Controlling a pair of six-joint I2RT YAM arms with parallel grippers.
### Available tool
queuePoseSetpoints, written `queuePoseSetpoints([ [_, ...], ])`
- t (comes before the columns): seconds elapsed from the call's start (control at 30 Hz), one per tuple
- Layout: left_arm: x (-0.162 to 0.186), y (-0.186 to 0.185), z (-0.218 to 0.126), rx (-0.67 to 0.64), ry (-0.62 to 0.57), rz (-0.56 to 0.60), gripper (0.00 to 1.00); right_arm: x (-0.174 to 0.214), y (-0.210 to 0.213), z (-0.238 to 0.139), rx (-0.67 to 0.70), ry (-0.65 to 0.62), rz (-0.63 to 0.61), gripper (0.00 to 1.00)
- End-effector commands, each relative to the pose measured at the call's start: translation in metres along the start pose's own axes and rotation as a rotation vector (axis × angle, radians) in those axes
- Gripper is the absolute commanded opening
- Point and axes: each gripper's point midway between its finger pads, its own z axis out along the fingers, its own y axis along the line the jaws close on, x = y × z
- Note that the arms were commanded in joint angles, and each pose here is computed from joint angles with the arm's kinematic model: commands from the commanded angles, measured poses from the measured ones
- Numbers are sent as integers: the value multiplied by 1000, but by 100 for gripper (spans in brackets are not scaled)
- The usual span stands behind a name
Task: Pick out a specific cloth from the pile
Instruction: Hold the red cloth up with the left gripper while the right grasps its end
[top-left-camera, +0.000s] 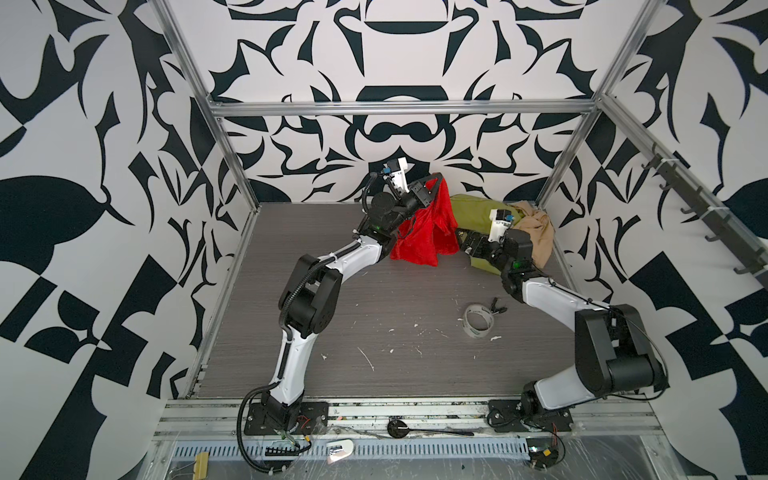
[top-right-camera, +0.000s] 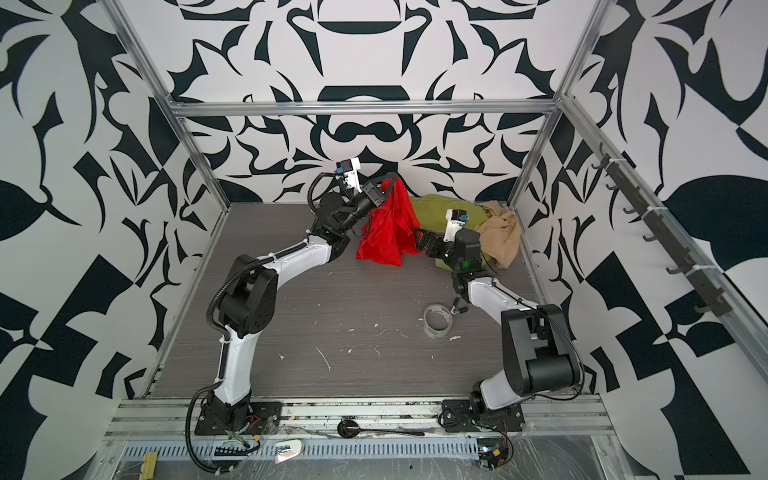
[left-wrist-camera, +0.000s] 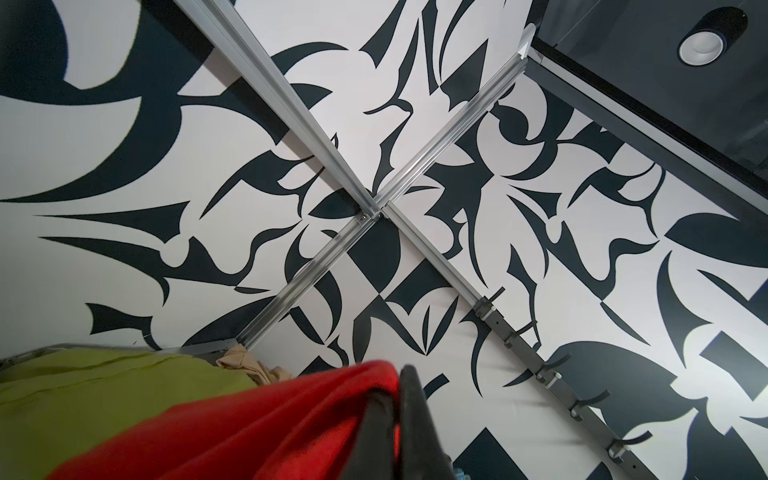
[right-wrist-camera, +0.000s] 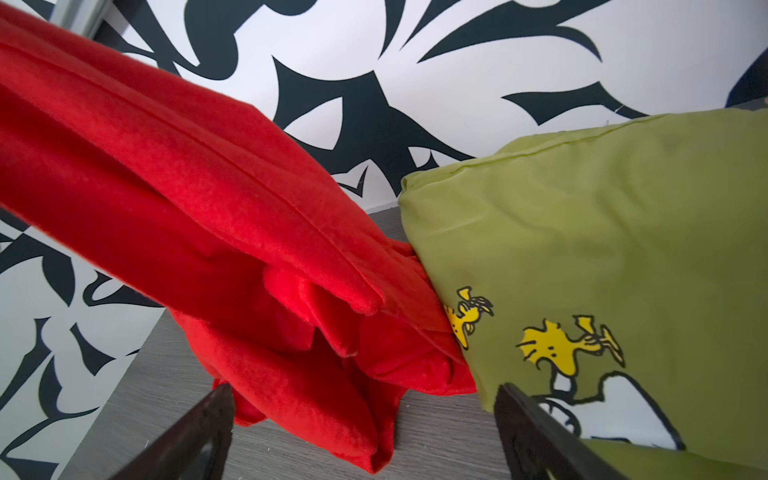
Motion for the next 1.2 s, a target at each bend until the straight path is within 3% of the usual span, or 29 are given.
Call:
queuePoseSetpoints([
  [0.0,-33,-56,-5,121,-85,56,0,-9,22,-5,-67,-35,-41,100],
  [0.37,-41,-74,-11,146,-100,63,0,-9,36,-4,-95,-26,-60,100],
  [1.17,-71,-75,-28,235,0,-115,0,-22,49,-24,-122,-59,-291,96],
])
